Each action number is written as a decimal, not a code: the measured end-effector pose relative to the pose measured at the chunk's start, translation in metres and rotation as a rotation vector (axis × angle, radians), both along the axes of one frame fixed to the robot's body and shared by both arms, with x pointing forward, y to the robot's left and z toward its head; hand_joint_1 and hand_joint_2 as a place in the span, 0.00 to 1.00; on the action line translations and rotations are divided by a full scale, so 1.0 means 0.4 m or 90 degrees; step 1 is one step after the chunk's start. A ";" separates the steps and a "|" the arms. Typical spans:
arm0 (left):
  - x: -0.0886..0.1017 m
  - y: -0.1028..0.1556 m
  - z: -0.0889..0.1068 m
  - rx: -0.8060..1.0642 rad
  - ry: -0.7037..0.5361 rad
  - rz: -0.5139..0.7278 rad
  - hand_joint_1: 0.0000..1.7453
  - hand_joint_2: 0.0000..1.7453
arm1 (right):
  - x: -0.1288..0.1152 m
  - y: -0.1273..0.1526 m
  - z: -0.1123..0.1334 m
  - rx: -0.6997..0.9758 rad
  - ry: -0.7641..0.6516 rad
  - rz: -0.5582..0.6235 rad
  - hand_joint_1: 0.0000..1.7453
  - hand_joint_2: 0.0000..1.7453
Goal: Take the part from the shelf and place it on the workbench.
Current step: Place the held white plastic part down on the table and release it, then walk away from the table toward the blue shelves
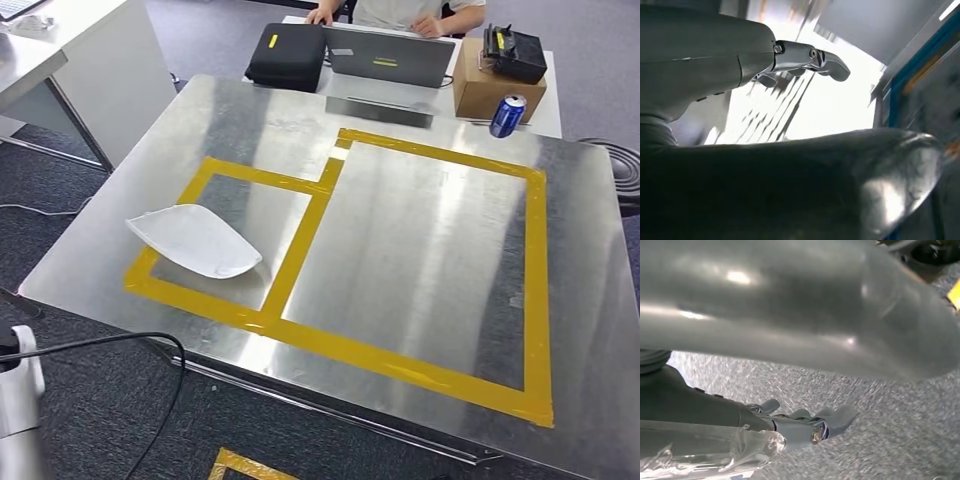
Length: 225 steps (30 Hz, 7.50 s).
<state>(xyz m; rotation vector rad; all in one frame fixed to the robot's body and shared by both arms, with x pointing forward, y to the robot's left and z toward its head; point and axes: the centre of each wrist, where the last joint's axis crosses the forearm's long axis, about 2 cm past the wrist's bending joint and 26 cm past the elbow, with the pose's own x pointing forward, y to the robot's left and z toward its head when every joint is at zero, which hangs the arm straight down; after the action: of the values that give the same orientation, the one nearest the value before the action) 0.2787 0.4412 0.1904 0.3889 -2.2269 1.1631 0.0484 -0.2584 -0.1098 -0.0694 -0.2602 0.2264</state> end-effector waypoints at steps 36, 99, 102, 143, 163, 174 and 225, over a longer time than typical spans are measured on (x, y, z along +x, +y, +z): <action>-0.628 0.065 -0.591 0.437 1.481 0.022 0.00 0.00 | -0.016 0.015 0.000 -0.025 -0.005 -0.049 0.00 0.00; -0.590 -0.459 -0.752 0.055 1.205 -0.780 0.00 0.00 | -0.005 0.036 0.002 -0.001 -0.034 -0.010 0.00 0.00; -0.591 -0.460 -0.752 0.039 1.209 -0.776 0.00 0.00 | -0.001 0.036 0.003 -0.005 -0.031 -0.010 0.00 0.25; -0.613 -0.471 -0.754 0.009 1.170 -0.814 0.00 0.00 | 0.005 0.037 0.004 0.012 -0.057 -0.073 0.00 0.00; -0.615 -0.482 -0.753 0.050 1.158 -0.781 0.00 0.00 | -0.012 0.032 0.001 0.013 -0.053 -0.107 0.00 0.00; -0.608 -0.483 -0.752 0.024 1.165 -0.786 0.00 0.00 | -0.007 0.031 0.002 0.020 -0.062 -0.119 0.00 0.00; -0.615 -0.492 -0.752 -0.179 1.192 -0.780 0.00 0.00 | -0.010 0.030 0.001 0.016 -0.034 -0.083 0.00 0.00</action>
<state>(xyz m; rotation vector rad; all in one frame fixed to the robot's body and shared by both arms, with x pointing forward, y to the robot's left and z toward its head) 0.0326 0.2443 -0.1106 -0.1078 -0.3220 0.0541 0.0446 -0.2466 -0.1093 -0.0670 -0.3102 0.0914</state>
